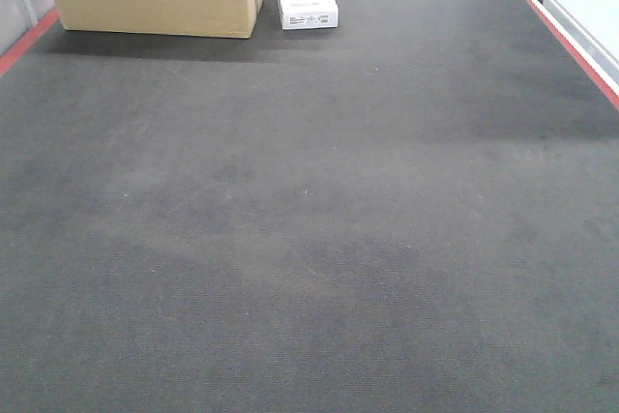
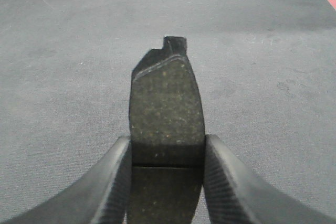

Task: Move and align brake pads A on conveyor
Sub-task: 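Lower the left gripper with its brake pad toward the belt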

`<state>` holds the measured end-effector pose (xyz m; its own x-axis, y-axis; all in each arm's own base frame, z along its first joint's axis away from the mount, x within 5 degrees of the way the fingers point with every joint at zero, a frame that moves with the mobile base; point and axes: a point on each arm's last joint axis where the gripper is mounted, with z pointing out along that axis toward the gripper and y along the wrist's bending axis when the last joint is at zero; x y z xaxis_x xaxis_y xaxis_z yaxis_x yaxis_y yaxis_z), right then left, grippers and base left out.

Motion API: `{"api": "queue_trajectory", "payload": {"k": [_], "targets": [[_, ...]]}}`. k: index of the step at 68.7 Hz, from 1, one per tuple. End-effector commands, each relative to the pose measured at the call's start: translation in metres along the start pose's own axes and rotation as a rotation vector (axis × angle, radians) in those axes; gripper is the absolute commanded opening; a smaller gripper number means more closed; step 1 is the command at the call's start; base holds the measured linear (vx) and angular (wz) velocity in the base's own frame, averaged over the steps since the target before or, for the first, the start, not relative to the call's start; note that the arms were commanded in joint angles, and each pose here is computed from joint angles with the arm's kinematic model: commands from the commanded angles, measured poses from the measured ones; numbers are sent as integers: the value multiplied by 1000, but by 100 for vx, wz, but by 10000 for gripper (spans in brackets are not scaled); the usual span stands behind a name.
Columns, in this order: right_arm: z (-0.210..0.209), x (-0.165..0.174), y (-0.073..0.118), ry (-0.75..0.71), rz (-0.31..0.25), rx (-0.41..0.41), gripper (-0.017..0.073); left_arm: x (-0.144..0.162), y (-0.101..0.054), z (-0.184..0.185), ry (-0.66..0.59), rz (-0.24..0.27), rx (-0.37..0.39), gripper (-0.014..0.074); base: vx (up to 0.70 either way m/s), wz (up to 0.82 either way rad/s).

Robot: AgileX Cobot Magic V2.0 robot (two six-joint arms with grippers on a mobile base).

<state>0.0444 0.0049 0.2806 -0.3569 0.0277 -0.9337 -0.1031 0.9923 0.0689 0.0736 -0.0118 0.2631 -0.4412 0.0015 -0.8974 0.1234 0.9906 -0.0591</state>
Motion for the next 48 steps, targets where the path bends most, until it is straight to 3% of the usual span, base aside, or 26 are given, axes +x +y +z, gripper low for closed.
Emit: {"api": "queue_trajectory", "payload": {"k": [1,48], "targets": [[-4,-16,1,-107,-11,-6,-7,-17,-1,-4,-119,-12,9,-6,0,0],[-4,-16,1,-107,-11,-6,-7,-17,-1,-4,-119,-12,9,-6,0,0]]}}
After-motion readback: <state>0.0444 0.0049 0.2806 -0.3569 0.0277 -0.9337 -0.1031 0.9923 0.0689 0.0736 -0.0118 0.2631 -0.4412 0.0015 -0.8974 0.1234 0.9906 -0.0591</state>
